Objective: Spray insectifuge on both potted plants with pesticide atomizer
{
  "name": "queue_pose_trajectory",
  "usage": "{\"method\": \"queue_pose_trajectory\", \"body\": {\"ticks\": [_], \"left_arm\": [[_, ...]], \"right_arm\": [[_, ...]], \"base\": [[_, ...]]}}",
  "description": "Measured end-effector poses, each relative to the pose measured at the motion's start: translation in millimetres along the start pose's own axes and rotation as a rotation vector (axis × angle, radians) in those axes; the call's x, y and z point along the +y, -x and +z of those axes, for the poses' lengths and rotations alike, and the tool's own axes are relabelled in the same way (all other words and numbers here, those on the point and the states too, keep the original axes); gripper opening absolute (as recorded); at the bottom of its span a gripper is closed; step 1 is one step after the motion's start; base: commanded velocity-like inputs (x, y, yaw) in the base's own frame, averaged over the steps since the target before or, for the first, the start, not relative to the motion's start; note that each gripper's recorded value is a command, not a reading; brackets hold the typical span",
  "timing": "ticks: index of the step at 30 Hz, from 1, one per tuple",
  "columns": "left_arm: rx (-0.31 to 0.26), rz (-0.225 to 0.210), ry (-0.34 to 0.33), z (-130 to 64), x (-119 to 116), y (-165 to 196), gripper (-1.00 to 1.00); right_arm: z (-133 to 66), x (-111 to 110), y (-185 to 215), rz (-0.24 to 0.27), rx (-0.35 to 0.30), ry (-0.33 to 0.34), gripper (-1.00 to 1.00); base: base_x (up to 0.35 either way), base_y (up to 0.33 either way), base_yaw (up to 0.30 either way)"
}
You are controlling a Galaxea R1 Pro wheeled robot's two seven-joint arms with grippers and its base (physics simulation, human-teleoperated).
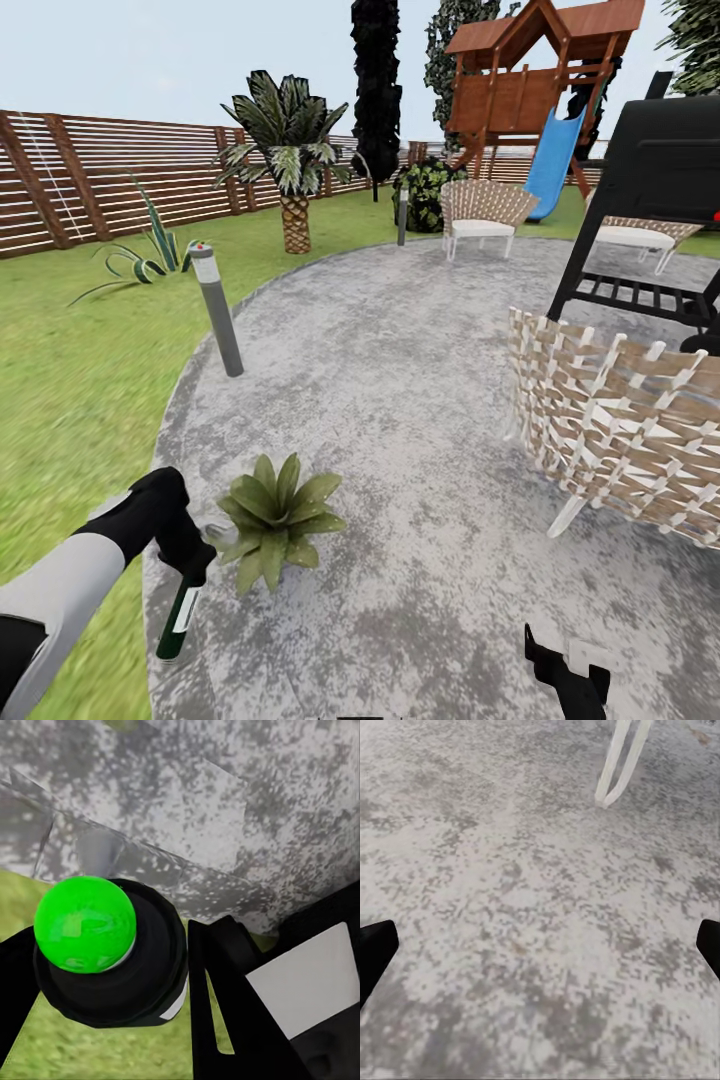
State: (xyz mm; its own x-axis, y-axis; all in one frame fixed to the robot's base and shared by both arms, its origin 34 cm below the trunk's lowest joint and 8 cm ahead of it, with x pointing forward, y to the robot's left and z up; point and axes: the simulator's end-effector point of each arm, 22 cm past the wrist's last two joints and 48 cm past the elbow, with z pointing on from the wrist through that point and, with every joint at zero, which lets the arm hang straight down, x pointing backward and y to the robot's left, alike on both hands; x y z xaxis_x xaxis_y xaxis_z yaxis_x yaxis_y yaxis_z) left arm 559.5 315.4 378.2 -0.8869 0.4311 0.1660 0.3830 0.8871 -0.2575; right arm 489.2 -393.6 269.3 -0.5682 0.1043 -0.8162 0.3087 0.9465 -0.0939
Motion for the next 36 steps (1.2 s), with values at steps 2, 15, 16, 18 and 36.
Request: {"method": "queue_pose_trajectory", "body": {"ticks": [2,15,16,18,36], "left_arm": [[0.005,0.001,0.003,0.8,1.0,-1.4,-1.0],[0.033,-0.008,0.053,12.4,11.9,-17.0,-1.0],[0.035,-0.008,0.051,13.8,10.9,-17.8,-1.0],[0.05,-0.01,0.041,22.5,7.6,-25.3,-1.0],[0.082,0.008,0.002,48.6,-16.7,-37.3,-1.0]], "right_arm": [[0.0,0.1,-0.1,0.0,0.0,0.001,1.0],[0.0,0.6,3.1,0.002,-0.006,0.002,1.0],[0.1,0.6,3.2,0.002,-0.006,0.002,1.0],[0.2,0.7,3.7,0.002,-0.007,0.002,1.0],[0.2,0.4,4.7,0.004,-0.009,0.0,1.0]], "base": [[0.124,0.108,-0.081],[0.01,0.03,-0.14],[0.0,0.176,-0.002],[0.0,0.226,-0.001],[0.0,0.076,-0.054]]}}
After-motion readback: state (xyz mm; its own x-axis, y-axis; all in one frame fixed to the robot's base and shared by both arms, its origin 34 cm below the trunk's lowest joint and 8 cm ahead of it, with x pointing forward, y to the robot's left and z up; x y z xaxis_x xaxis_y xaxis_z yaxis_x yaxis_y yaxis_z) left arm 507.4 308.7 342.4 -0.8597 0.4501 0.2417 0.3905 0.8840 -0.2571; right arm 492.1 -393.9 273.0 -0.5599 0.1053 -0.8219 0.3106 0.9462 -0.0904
